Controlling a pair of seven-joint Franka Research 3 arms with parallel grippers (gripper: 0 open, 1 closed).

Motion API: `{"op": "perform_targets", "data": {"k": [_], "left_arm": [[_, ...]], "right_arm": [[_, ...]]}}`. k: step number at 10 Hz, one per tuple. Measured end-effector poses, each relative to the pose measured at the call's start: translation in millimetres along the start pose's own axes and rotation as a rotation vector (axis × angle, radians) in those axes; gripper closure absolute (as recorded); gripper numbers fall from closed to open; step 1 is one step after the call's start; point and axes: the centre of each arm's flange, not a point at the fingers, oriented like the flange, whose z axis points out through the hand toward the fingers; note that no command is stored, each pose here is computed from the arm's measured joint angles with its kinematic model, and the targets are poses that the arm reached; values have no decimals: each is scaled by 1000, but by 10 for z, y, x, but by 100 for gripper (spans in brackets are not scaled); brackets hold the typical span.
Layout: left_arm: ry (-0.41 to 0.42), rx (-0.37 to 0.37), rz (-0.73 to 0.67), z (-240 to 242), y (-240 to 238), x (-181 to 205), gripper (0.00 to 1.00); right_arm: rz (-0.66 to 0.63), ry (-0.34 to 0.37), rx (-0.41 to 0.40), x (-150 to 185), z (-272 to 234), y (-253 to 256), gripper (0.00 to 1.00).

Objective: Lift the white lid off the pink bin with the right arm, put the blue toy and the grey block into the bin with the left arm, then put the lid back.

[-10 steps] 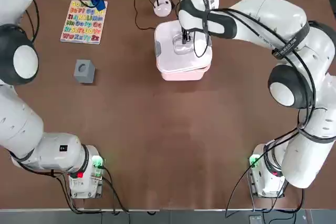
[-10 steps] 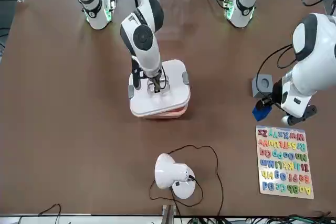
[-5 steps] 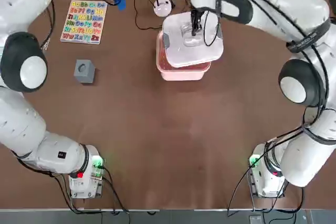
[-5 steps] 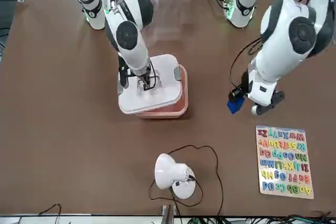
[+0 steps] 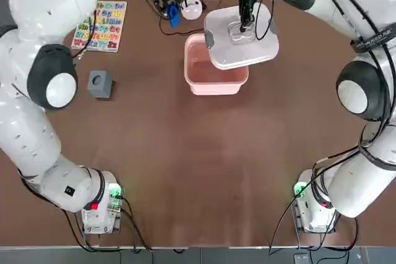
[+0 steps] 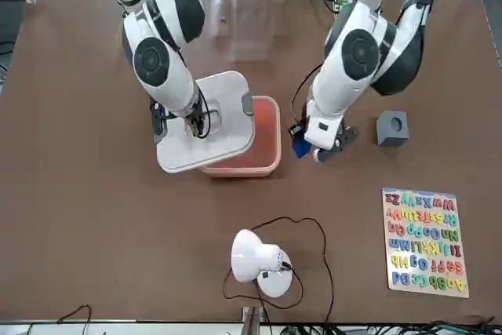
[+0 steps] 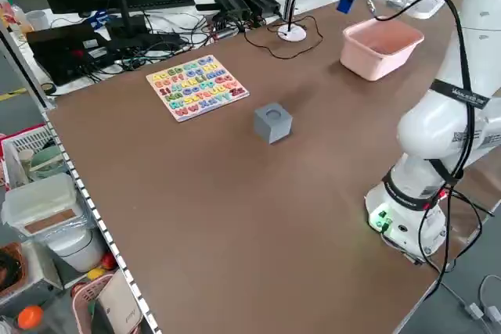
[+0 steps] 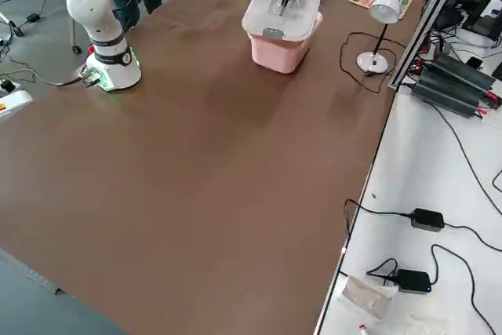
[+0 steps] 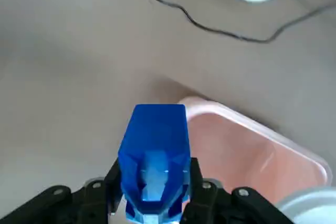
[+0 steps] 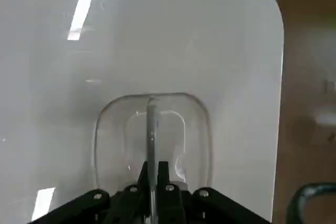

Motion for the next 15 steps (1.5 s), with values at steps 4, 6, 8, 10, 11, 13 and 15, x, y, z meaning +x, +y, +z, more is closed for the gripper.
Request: {"op": "perform_targets", "data": {"k": [4,6,8,10,11,13,15], "left_arm": [[-34,-78,13,647,560,-626,49],[-53,-61,26,1282,767,-966,49],[-57,-37,39,1790,809,-1030,49],[-45,-29,39,1869,792,-933,49],[-40,-35,40,1834,805,-914,48],[-24,-31,45,1774,803,-867,21],[-5,-3,38,1568,741,-721,11]], "right_arm": [[-27,-41,-4,1190,-465,-29,93],[-2,-54,-18,1624,-513,-27,93],[22,-62,-13,1840,-545,-31,93],[17,-62,-12,1816,-553,-28,93],[16,-62,-12,1807,-552,-28,93],[16,-62,-14,1805,-551,-26,93],[15,-62,-17,1803,-548,-22,93]]}}
